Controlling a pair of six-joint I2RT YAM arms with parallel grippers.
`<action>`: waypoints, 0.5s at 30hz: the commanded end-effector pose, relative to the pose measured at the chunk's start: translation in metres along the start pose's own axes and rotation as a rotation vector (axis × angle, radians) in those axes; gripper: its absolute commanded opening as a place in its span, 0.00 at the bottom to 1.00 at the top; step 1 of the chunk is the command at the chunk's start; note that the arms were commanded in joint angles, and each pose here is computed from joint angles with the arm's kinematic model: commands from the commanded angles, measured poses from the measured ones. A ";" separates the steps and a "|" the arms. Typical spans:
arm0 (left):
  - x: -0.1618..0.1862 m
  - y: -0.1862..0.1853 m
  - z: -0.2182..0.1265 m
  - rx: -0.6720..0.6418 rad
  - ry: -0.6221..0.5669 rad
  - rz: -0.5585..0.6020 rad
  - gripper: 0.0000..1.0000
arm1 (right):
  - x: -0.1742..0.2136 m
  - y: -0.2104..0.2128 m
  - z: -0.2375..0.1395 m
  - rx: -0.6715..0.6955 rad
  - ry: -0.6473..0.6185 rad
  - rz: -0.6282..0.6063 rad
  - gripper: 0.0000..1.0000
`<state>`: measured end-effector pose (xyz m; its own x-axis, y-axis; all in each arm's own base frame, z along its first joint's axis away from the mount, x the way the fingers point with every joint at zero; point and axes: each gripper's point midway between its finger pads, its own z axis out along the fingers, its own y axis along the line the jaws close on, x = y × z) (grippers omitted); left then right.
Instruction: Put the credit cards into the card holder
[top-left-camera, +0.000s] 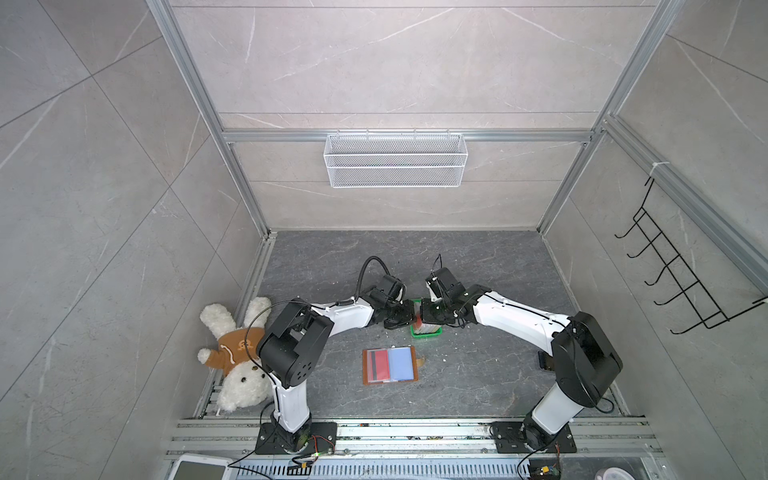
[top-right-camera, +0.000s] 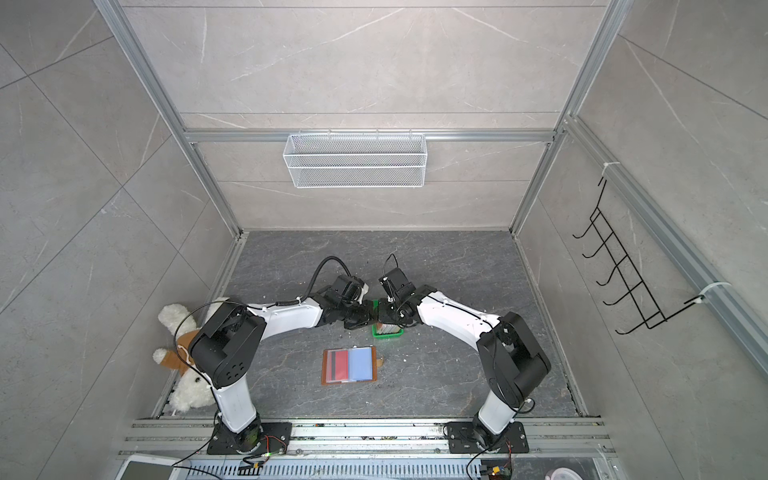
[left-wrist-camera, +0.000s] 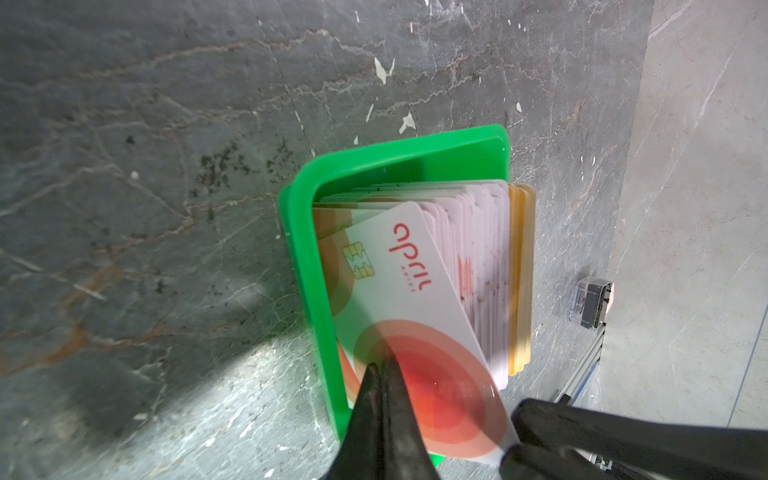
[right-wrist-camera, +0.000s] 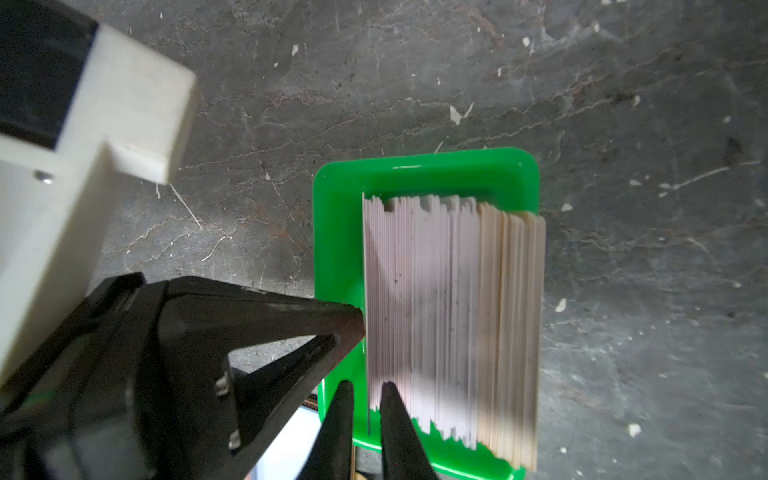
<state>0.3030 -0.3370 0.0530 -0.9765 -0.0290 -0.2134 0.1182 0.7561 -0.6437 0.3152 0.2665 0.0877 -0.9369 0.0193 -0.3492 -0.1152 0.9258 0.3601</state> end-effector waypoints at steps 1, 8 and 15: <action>0.007 0.004 -0.001 -0.014 0.010 -0.003 0.02 | -0.002 -0.002 0.004 0.018 0.011 -0.002 0.15; 0.006 0.001 -0.005 -0.008 -0.001 0.004 0.02 | 0.002 -0.005 0.006 0.019 0.012 0.008 0.06; 0.004 -0.012 -0.022 0.020 -0.041 0.036 0.02 | 0.003 -0.004 -0.010 -0.019 -0.046 0.002 0.00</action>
<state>0.2977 -0.3351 0.0560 -0.9743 -0.0266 -0.2235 0.1281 0.7509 -0.6479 0.3131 0.2652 0.0830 -0.9332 0.0224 -0.3587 -0.1194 0.9220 0.3682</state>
